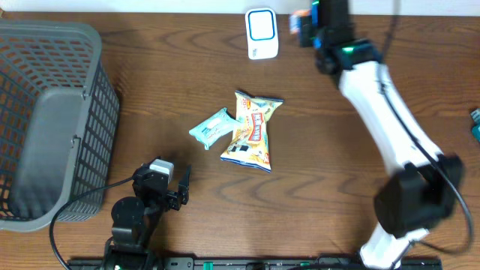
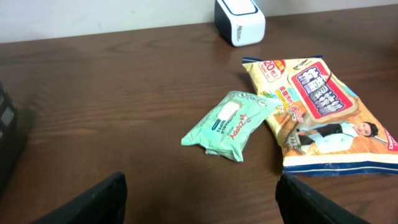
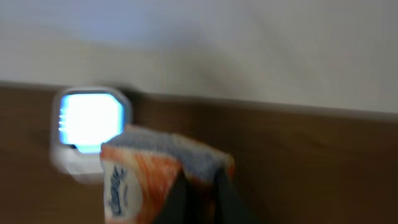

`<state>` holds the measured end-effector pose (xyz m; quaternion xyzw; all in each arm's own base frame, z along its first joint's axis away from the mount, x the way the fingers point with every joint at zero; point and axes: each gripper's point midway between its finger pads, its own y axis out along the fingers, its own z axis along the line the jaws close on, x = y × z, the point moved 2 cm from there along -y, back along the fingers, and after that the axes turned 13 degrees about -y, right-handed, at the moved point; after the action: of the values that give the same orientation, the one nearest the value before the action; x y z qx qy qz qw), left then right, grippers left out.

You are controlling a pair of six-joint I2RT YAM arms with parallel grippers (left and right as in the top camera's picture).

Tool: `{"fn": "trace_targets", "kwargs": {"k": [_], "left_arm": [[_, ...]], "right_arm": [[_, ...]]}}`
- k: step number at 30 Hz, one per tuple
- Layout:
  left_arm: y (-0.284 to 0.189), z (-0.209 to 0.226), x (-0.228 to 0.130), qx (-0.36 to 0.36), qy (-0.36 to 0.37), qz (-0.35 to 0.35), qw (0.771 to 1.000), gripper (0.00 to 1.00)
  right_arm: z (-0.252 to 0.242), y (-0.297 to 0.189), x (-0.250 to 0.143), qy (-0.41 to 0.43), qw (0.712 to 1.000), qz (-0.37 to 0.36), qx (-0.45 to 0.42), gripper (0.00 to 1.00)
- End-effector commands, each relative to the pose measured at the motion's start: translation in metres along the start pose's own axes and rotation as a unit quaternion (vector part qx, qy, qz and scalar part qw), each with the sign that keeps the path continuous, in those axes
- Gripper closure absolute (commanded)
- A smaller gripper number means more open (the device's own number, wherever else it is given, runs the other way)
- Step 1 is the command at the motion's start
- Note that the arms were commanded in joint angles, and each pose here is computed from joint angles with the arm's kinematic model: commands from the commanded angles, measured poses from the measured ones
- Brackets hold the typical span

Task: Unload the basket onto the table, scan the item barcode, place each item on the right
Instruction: 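Move the Kleenex box to the right table edge and release it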

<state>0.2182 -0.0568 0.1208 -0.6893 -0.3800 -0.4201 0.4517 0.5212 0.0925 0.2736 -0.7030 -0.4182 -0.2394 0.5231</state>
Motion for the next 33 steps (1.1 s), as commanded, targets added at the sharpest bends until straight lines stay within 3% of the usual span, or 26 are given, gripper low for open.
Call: {"fn": "trace_targets", "kwargs": {"k": [1, 4, 8, 16, 22, 23, 24, 26, 27, 32, 33], "left_arm": [[0.001, 0.001, -0.013, -0.002, -0.012, 0.021, 1.0, 0.23], [0.001, 0.001, -0.013, -0.002, -0.012, 0.021, 1.0, 0.23], [0.001, 0.001, -0.013, -0.002, -0.012, 0.021, 1.0, 0.23], [0.001, 0.001, -0.013, -0.002, -0.012, 0.021, 1.0, 0.23], [0.001, 0.001, -0.013, -0.002, -0.012, 0.021, 1.0, 0.23], [0.001, 0.001, -0.013, -0.002, -0.012, 0.021, 1.0, 0.23], [0.001, 0.001, -0.013, -0.002, -0.012, 0.021, 1.0, 0.23], [0.001, 0.001, -0.013, -0.002, -0.012, 0.021, 1.0, 0.23], [0.001, 0.001, -0.013, -0.002, -0.012, 0.021, 1.0, 0.23], [0.001, 0.001, -0.013, -0.002, -0.012, 0.021, 1.0, 0.23], [0.001, 0.001, -0.013, -0.002, -0.012, 0.021, 1.0, 0.23]], "right_arm": [[-0.093, -0.027, -0.043, -0.015, 0.982, 0.104, -0.159, 0.99], [-0.143, -0.038, -0.091, 0.007, 0.959, 0.193, -0.21, 0.99], [-0.213, -0.04, -0.176, 0.145, 0.907, 0.271, -0.288, 0.99], [-0.262, -0.026, -0.336, 0.272, 0.836, 0.355, -0.318, 0.99], [-0.287, -0.04, -0.373, 0.304, 0.81, 0.358, -0.351, 0.99], [-0.29, -0.043, -0.373, 0.307, 0.808, 0.358, -0.353, 0.95], [-0.293, -0.046, -0.372, 0.311, 0.807, 0.357, -0.352, 0.8], [-0.293, -0.048, -0.361, 0.324, 0.816, 0.343, -0.334, 0.21], [-0.29, -0.047, -0.351, 0.335, 0.826, 0.329, -0.312, 0.01], [-0.269, -0.049, -0.287, 0.39, 0.872, 0.238, -0.173, 0.01], [-0.254, -0.052, -0.259, 0.407, 0.887, 0.195, -0.1, 0.01]]}}
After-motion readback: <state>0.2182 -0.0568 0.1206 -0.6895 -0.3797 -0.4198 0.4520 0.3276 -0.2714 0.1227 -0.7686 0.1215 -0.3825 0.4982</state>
